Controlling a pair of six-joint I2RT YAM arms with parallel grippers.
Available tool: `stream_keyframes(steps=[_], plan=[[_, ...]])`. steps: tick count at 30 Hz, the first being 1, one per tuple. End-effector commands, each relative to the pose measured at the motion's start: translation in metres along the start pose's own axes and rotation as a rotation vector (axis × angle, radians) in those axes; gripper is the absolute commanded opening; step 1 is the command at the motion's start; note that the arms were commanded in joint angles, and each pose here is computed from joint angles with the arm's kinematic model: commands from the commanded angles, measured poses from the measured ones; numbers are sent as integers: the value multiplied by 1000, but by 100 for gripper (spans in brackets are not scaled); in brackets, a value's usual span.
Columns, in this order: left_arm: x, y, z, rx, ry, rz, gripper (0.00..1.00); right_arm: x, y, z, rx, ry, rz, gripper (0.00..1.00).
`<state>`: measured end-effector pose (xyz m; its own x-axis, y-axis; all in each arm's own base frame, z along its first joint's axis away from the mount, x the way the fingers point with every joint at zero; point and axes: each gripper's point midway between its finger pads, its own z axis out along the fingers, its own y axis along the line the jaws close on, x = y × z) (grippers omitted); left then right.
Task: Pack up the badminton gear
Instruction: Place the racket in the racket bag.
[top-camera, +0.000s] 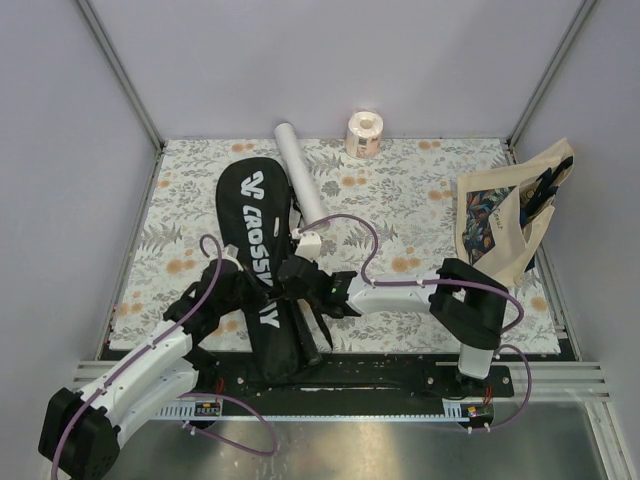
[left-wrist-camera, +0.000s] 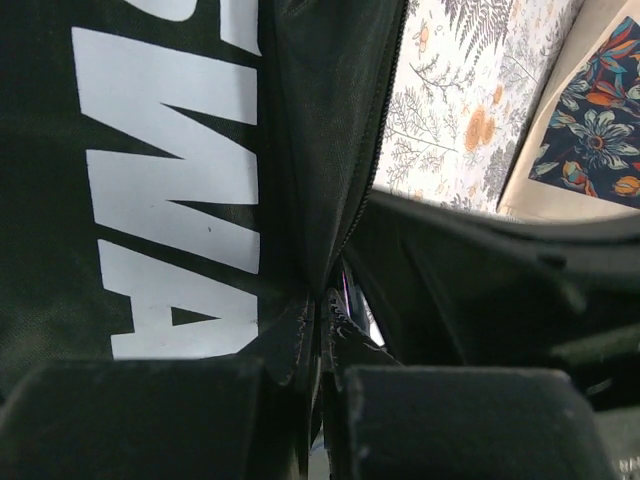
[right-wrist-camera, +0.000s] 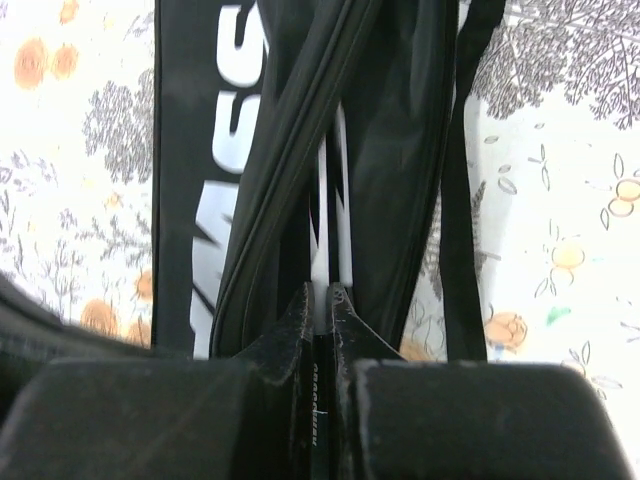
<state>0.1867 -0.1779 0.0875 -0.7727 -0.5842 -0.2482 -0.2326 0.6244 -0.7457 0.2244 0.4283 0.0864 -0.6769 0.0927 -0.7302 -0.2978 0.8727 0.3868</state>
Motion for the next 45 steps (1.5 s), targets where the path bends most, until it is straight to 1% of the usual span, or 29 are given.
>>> stream_keyframes(steps=[1, 5, 10, 12, 15, 17, 19, 20, 22, 25, 27, 28, 30, 33, 37, 38, 42, 44, 45], plan=[[8, -16, -3, 97, 33, -65, 0, -67, 13, 20, -9, -228, 167, 0], [10, -16, -5, 110, 39, -104, 0, -61, 15, 39, -19, -244, 217, 0], [11, -16, -7, 123, 33, -145, 0, -50, 8, 55, 8, -254, 297, 0], [10, -18, -8, 136, 29, -159, 0, -53, 4, 54, 35, -268, 318, 0], [9, -17, -7, 139, 18, -166, 0, -60, 5, 52, 28, -295, 383, 0], [10, -12, -5, 126, 17, -166, 0, -61, 19, 50, -25, -265, 420, 2], [10, -10, -2, 119, 20, -168, 0, -57, 31, 52, -64, -227, 430, 9], [4, -10, -5, 109, -16, -141, 0, -44, 32, 52, -90, -179, 450, 26], [1, -10, -4, 103, -29, -125, 0, -38, 38, 45, -156, -145, 423, 36], [2, -6, 0, 76, -20, -103, 0, -23, 38, 28, -217, -53, 356, 51], [3, -4, 4, 65, -7, -96, 0, -18, 29, 15, -238, 3, 329, 56], [3, -4, 5, 67, -7, -97, 0, -21, 27, 2, -256, 15, 317, 59], [4, -4, 7, 65, -2, -92, 0, -16, 14, -16, -246, 60, 281, 60], [1, -4, 6, 61, -16, -80, 0, -7, 7, -40, -268, 142, 229, 61], [-3, -5, 2, 53, -31, -63, 0, 27, 0, -59, -312, 276, 246, 60], [-4, -7, 2, 57, -33, -63, 0, 37, -5, -61, -311, 301, 254, 60], [-5, -11, 1, 62, -32, -65, 0, 59, -18, -58, -308, 328, 277, 55], [-5, -13, 1, 64, -31, -63, 0, 66, -12, -57, -343, 362, 275, 54], [-5, -13, 1, 66, -29, -63, 0, 66, -1, -59, -392, 372, 280, 54]])
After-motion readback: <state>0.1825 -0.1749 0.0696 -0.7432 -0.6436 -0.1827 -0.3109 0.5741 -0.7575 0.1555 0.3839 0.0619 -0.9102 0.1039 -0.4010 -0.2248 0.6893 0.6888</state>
